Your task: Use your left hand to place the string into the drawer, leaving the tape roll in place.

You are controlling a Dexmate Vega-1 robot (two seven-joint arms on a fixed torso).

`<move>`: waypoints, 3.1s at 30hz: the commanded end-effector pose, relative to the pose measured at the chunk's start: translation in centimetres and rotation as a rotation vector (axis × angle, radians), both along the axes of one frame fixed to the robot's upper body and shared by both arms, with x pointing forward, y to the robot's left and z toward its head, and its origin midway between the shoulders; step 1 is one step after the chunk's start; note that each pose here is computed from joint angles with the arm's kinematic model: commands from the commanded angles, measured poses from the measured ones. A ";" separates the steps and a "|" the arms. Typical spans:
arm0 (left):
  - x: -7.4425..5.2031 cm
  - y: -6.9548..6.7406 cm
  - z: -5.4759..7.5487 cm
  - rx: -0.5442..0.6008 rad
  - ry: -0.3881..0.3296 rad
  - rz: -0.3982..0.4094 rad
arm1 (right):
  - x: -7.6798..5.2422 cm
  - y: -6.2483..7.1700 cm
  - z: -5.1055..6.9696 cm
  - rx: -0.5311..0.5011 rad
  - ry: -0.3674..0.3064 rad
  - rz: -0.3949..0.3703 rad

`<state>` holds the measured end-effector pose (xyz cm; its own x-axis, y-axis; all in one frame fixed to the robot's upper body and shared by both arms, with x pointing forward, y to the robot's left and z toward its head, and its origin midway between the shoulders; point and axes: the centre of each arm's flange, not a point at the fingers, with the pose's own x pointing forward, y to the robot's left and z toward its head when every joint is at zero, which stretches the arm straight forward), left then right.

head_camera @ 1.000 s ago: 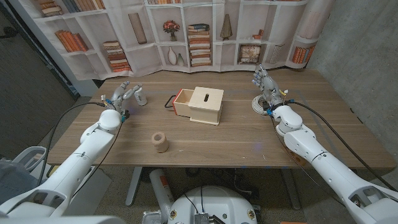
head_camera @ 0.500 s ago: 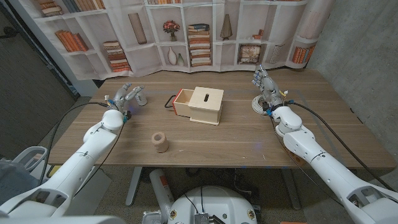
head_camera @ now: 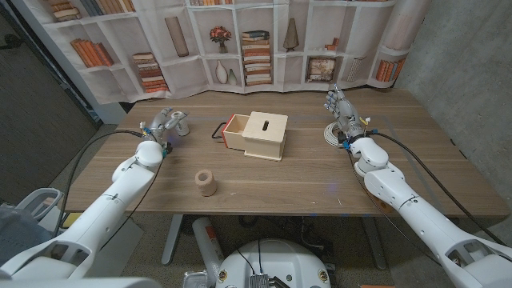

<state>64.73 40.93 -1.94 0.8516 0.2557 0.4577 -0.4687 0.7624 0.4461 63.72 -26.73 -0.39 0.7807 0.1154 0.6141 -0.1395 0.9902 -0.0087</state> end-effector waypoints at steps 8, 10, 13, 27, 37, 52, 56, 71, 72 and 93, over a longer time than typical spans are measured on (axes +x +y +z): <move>0.3 -0.5 -0.6 0.005 0.031 0.030 | 0.2 -0.1 -0.4 0.006 0.001 0.002; 0.3 -0.5 -0.5 0.009 0.031 0.028 | 0.3 -0.1 -0.4 0.008 0.001 0.003; 0.4 -0.6 -0.4 0.012 0.033 0.048 | 0.5 -0.1 -0.4 0.009 0.002 0.004; 1.0 -1.1 0.1 0.024 0.050 0.071 | 0.7 -0.2 -0.5 0.015 0.006 0.000; 0.9 -1.3 0.2 0.023 0.047 0.079 | 0.9 -0.2 -0.7 0.018 0.010 0.001; 0.1 -1.6 0.6 0.039 0.027 0.123 | 1.1 -0.2 -0.8 0.011 0.019 0.013; 0.1 -1.7 0.6 0.042 0.024 0.121 | 1.0 -0.2 -0.8 0.009 0.018 0.014; -0.3 -2.2 0.5 -0.009 -0.036 0.096 | 0.3 -0.5 -0.8 0.008 0.006 0.006; -0.3 -2.2 0.4 -0.034 -0.049 0.090 | 0.3 -0.5 -0.8 0.008 0.006 0.006; 0.0 -2.8 -0.2 -0.178 -0.089 -0.062 | -0.1 -0.3 -0.3 -0.006 0.003 0.000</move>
